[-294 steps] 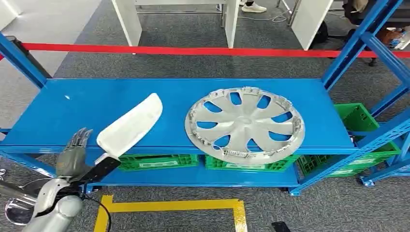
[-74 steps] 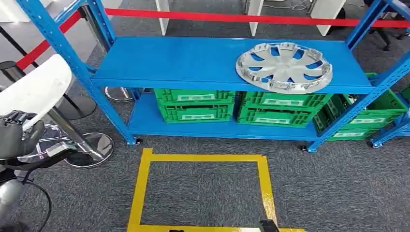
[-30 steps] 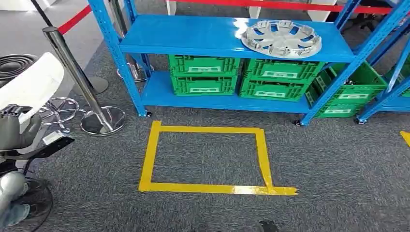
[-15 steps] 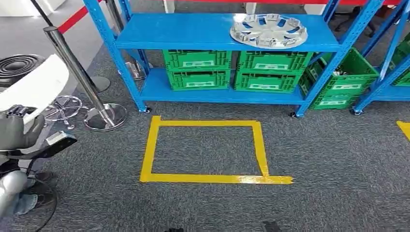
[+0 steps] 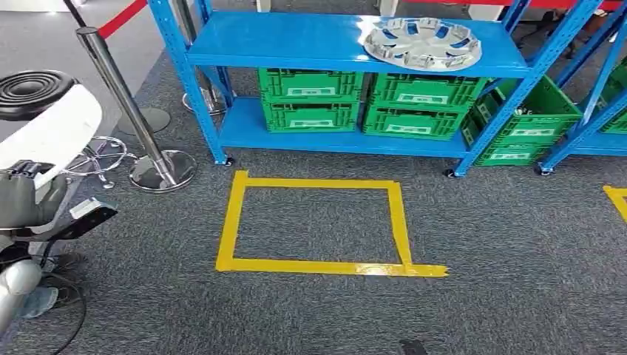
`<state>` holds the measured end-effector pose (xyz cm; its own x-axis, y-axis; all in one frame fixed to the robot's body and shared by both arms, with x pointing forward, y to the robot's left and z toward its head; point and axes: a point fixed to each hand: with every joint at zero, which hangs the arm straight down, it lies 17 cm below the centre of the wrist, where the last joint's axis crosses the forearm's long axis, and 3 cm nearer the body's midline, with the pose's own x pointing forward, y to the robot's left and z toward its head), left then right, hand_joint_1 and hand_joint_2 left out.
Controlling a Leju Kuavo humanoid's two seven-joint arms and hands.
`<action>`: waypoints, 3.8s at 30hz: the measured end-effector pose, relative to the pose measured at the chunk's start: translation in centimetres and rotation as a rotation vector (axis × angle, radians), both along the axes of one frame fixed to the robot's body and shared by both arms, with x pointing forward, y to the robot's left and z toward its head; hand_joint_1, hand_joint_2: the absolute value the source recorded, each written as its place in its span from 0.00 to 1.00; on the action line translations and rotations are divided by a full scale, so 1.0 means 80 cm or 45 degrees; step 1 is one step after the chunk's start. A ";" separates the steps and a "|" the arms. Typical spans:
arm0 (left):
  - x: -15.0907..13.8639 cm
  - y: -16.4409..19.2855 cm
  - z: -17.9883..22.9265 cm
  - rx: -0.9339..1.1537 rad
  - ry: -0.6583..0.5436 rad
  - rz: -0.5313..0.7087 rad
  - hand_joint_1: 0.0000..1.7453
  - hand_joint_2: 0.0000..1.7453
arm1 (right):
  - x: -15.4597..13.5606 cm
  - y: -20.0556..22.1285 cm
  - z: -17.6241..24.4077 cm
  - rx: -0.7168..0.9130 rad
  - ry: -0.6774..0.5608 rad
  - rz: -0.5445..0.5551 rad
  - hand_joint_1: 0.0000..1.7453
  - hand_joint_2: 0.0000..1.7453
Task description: Take the parts from the cabinet and place them on the table.
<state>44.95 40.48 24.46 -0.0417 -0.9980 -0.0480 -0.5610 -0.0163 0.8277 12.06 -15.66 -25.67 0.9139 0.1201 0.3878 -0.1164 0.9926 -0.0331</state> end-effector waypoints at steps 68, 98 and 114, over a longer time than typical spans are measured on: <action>-0.009 0.051 -0.015 0.015 0.037 0.063 1.00 1.00 | 0.015 0.008 0.003 -0.005 0.023 0.037 0.00 0.00; -0.003 0.049 -0.012 0.002 0.034 0.063 1.00 1.00 | 0.017 0.011 0.004 -0.003 0.024 0.039 0.00 0.00; -0.008 0.058 -0.018 -0.007 0.046 0.089 1.00 1.00 | 0.011 -0.009 0.000 -0.089 0.029 -0.020 0.00 0.00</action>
<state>44.35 45.13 23.06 0.0266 -0.9988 -0.0418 -0.5284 -0.0496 0.8475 12.92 -16.41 -25.67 0.9244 0.1316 0.3581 -0.1023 0.9897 -0.0996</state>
